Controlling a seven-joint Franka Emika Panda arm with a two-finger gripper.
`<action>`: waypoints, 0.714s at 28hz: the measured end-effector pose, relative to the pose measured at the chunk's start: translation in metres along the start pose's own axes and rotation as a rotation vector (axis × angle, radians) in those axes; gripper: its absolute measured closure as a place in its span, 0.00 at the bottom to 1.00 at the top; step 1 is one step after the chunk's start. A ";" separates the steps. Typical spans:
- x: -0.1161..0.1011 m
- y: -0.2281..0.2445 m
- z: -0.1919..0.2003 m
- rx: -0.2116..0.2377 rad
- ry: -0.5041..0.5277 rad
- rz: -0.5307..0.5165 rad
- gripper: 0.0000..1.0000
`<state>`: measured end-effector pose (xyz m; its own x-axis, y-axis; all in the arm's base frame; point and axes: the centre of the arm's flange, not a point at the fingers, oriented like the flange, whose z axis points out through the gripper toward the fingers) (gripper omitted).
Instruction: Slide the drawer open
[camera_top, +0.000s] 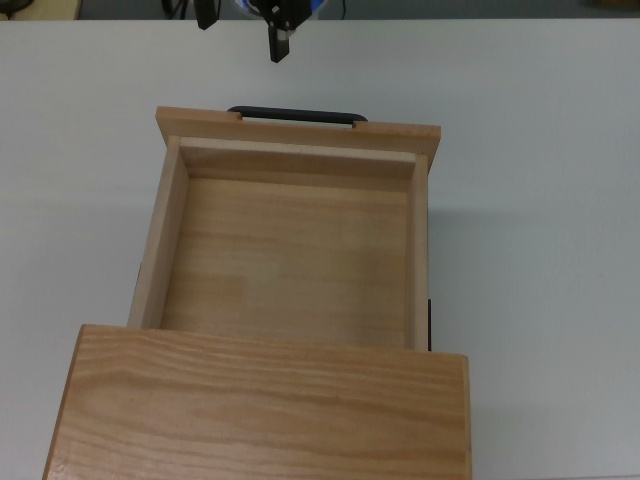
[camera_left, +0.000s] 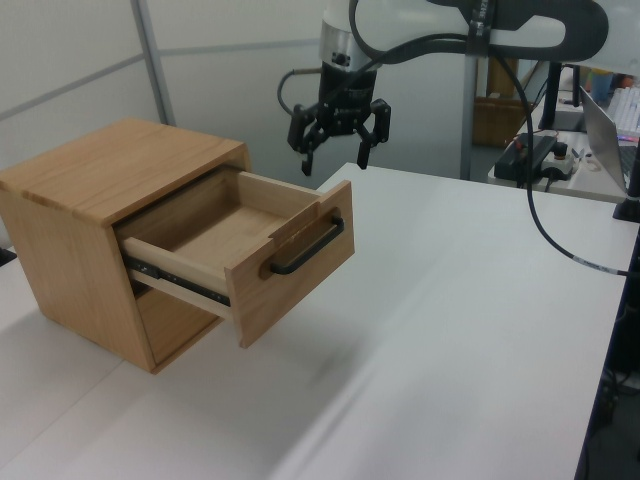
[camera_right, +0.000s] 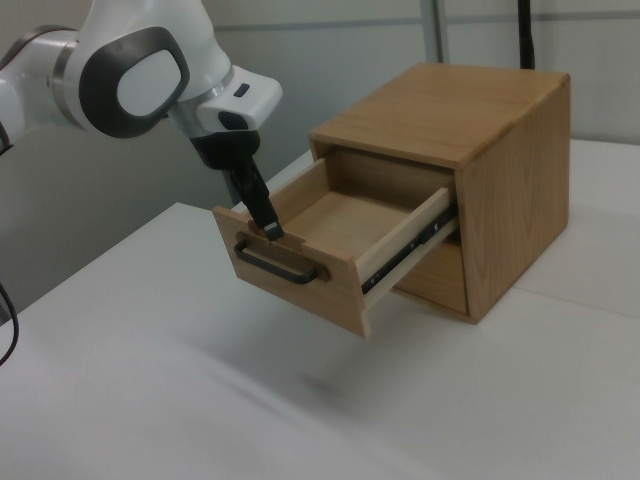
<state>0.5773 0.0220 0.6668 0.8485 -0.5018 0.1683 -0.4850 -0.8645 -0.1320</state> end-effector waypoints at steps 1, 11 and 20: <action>0.000 0.000 0.001 -0.003 -0.005 -0.027 0.00; -0.005 0.004 0.007 -0.022 -0.062 -0.428 0.00; -0.006 0.012 0.013 -0.097 -0.103 -0.670 0.00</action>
<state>0.5690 0.0146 0.6513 0.9856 0.1437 0.0886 0.1391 -0.9886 0.0570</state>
